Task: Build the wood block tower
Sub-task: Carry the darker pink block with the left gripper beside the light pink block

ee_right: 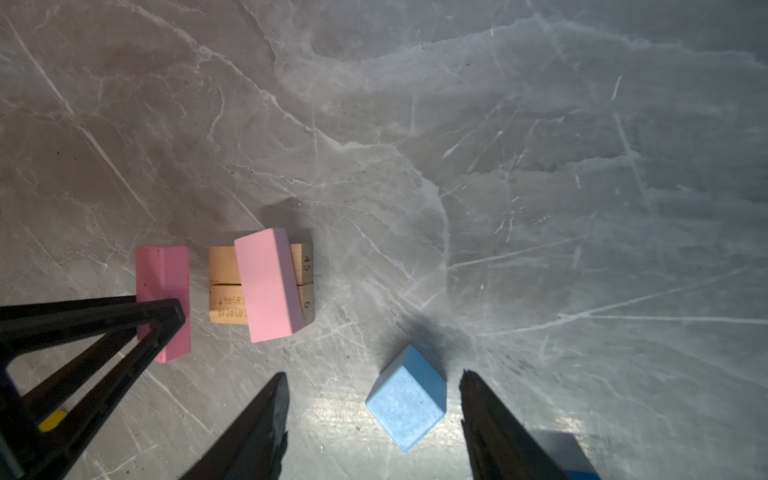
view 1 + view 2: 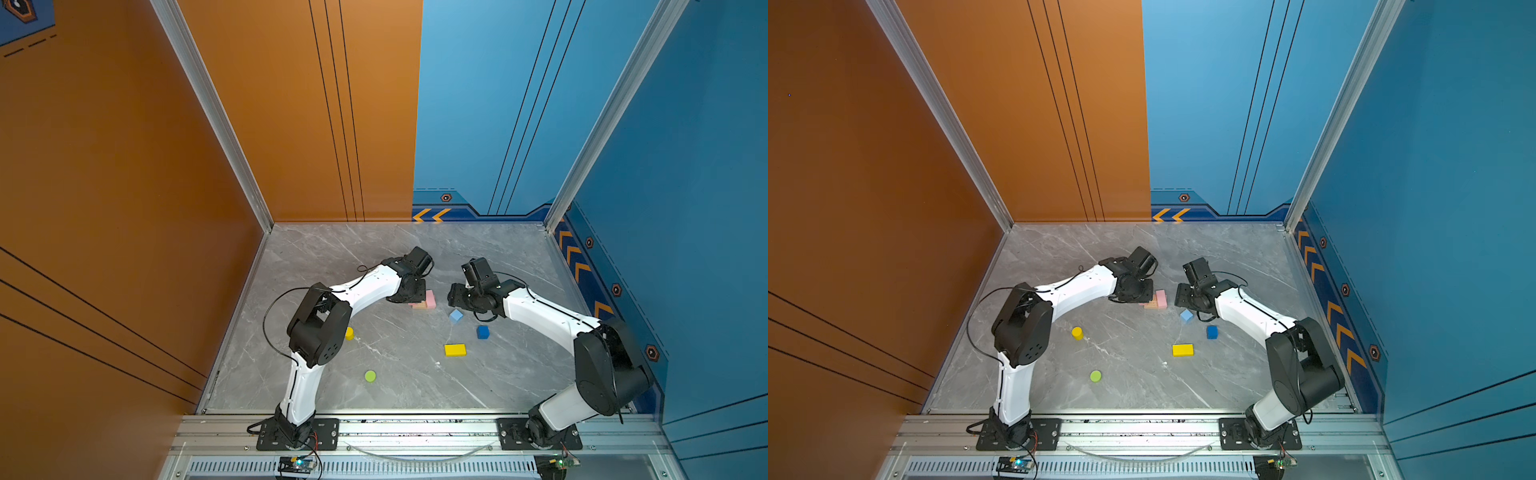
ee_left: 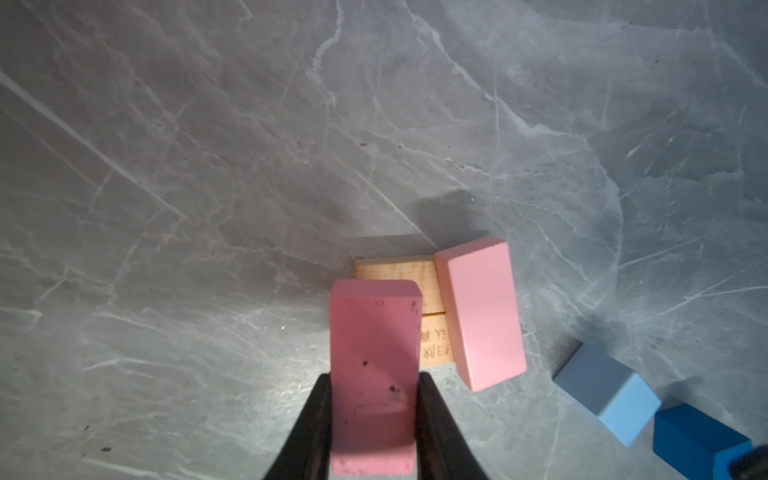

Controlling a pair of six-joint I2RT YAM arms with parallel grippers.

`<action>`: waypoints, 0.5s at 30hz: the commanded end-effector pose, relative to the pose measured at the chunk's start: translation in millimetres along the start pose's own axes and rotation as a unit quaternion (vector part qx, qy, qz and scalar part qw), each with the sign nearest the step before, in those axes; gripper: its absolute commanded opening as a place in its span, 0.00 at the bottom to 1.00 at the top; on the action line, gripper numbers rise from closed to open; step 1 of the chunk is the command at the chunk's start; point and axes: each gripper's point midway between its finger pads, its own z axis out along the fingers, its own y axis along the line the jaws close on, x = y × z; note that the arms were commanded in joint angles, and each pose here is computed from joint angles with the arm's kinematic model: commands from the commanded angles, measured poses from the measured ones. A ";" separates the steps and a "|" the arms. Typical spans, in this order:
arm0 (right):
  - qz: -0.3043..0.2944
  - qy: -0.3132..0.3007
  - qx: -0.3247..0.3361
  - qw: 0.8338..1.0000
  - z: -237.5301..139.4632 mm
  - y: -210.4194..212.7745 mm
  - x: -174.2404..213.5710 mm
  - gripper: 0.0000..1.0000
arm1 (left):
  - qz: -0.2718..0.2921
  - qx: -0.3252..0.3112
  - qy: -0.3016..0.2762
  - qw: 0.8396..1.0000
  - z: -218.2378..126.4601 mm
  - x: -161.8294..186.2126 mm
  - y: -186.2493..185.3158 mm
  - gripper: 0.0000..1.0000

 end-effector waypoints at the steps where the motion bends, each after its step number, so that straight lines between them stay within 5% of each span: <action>1: 0.001 -0.009 0.010 1.000 -4.4 -7.9 -1.3 0.67 | 0.015 0.007 0.017 1.000 3.5 5.6 -10.5 0.12; 15: 0.006 -0.007 0.011 1.000 -2.4 -12.2 1.2 0.67 | 0.017 0.003 0.023 1.000 13.9 6.6 -15.5 0.15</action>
